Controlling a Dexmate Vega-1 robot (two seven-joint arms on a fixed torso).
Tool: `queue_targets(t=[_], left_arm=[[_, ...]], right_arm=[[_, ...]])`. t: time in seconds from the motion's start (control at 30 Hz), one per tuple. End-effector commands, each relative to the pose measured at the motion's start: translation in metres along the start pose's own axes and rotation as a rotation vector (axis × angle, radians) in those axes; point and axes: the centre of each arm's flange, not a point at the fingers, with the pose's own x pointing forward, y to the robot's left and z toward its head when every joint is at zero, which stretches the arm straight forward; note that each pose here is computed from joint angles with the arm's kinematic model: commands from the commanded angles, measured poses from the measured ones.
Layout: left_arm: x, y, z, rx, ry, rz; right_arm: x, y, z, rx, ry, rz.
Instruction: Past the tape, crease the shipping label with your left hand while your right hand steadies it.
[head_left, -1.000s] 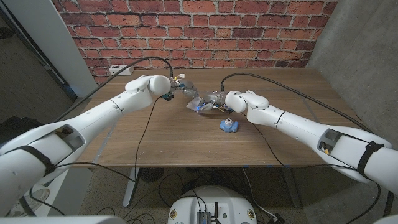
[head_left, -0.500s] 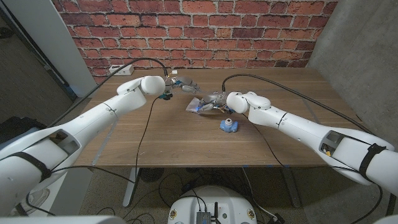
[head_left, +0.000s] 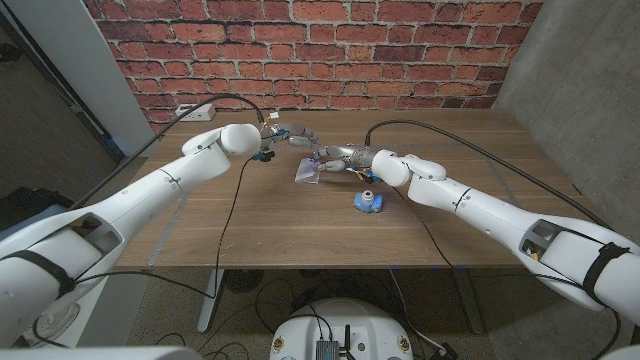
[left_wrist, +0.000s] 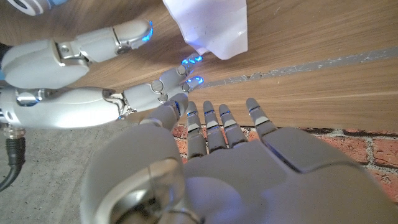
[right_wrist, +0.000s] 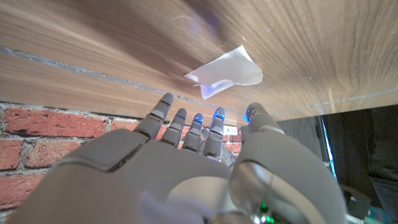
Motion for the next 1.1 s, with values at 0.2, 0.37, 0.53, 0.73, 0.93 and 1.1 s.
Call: queue_targets(t=[0.2, 0.37, 0.53, 0.73, 0.93, 1.1], left_arm=[[-0.019, -0.004, -0.009, -0.143, -0.08, 0.194], [-0.028, -0.008, -0.015, -0.239, -0.123, 0.313], [-0.032, -0.013, -0.021, -0.31, -0.146, 0.365], [-0.035, -0.018, -0.03, -0.385, -0.167, 0.38], [-0.038, -0.021, -0.039, -0.444, -0.195, 0.378], [-0.04, -0.023, -0.046, -0.481, -0.215, 0.381]], right_arm=[[-0.015, -0.005, -0.021, 0.227, -0.022, -0.152], [-0.019, -0.008, -0.03, 0.324, -0.021, -0.186], [-0.023, -0.01, -0.038, 0.408, -0.027, -0.222], [-0.028, -0.012, -0.045, 0.498, -0.031, -0.257], [-0.032, -0.012, -0.052, 0.595, -0.032, -0.303], [-0.034, -0.012, -0.055, 0.655, -0.031, -0.341]])
